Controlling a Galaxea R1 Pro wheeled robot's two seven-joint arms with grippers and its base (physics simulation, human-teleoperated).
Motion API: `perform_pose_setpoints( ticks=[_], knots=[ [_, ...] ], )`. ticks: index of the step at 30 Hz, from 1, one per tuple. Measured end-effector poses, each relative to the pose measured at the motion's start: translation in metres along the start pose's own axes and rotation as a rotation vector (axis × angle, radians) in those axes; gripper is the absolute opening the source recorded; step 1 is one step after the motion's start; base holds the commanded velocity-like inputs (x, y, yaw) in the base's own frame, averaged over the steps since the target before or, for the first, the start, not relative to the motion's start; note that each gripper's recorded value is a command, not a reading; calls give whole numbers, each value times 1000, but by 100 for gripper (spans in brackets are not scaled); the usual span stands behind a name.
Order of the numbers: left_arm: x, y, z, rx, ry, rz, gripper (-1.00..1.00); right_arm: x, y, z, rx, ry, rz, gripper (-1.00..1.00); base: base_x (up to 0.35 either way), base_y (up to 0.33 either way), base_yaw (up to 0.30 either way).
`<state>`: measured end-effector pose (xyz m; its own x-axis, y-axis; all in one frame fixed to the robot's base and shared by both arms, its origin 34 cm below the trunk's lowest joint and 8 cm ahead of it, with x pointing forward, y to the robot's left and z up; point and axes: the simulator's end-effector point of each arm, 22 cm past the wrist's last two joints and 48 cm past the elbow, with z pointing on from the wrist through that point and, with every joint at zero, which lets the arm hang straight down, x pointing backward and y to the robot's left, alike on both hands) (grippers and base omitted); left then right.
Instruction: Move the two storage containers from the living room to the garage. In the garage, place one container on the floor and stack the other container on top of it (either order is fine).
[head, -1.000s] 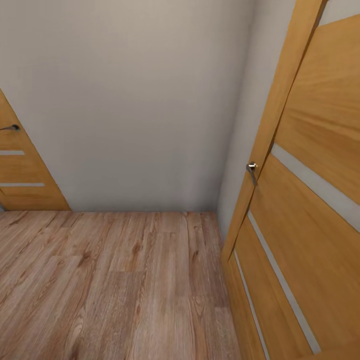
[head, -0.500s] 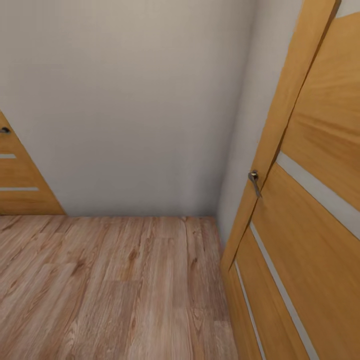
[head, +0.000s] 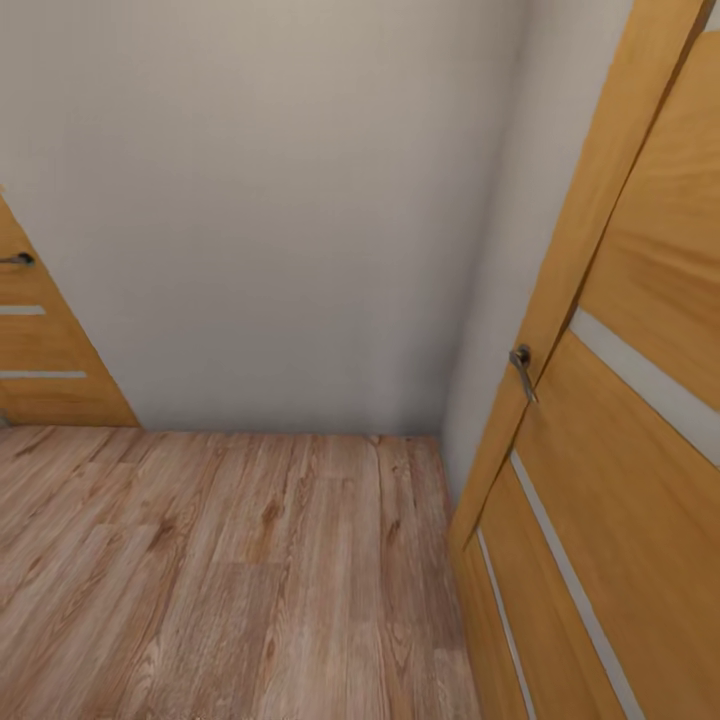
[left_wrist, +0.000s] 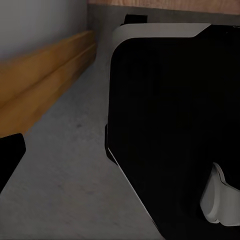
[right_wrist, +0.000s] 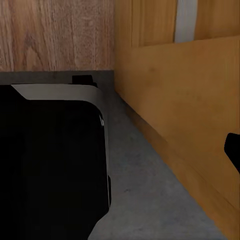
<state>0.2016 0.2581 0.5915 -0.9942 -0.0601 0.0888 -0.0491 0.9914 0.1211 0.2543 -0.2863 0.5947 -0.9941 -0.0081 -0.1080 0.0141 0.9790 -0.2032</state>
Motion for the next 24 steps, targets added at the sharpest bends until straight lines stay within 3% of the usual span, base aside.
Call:
perform_pose_setpoints(
  ticks=[14,24],
  knots=[
    [0,0,0,0,-1,0,100,0,0,0,0,0,0,100,0,0,261],
    [0,-1,0,2,-1,1,100,0,0,0,0,-1,0,100,214,0,34]
  ],
)
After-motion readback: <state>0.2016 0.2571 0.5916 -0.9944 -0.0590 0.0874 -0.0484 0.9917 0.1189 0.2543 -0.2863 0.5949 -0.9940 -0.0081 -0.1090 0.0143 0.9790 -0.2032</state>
